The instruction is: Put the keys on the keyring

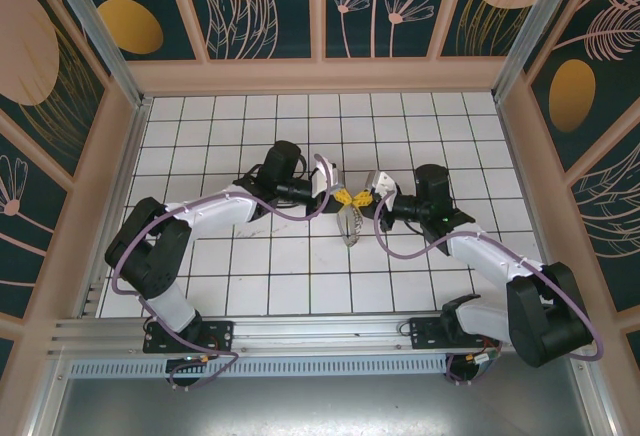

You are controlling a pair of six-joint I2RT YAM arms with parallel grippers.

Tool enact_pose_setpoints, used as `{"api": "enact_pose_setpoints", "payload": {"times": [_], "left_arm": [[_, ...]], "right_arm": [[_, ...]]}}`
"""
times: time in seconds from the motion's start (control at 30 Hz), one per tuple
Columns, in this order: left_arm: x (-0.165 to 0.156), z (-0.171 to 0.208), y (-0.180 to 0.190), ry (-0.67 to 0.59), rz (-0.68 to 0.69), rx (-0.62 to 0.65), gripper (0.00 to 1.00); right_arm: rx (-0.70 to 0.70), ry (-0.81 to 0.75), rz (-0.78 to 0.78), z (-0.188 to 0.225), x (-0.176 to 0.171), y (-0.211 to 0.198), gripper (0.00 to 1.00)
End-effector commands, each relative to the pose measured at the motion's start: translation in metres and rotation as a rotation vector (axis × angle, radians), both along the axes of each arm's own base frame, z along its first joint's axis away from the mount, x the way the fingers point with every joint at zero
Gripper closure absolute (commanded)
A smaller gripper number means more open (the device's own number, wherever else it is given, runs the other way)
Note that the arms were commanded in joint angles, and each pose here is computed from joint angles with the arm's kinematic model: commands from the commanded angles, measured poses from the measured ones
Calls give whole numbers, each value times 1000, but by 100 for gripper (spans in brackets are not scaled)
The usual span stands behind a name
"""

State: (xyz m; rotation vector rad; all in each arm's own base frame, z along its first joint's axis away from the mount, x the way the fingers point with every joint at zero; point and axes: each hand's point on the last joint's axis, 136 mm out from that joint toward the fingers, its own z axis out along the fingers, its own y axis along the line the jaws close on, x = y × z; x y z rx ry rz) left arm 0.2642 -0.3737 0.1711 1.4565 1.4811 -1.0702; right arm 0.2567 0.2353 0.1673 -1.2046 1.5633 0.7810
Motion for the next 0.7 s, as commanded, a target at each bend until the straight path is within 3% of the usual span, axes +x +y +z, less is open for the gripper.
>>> {"api": "enact_pose_setpoints", "payload": {"times": [0.0,0.2,0.4,0.67], "left_arm": [[-10,9,-7,-30,-57,2,85],[-1,6,0,-73,-4,74,77],[5,1,3,-86,18,132,76],[10,8,-4,-97,11,115,77]], "right_arm": [[11,-97,3,25,10,4,100],[-49,-78,-28,16,16,0,100],[-61,-77,-25,13,14,3,100],[-71,-71,-19,11,13,6,100]]}}
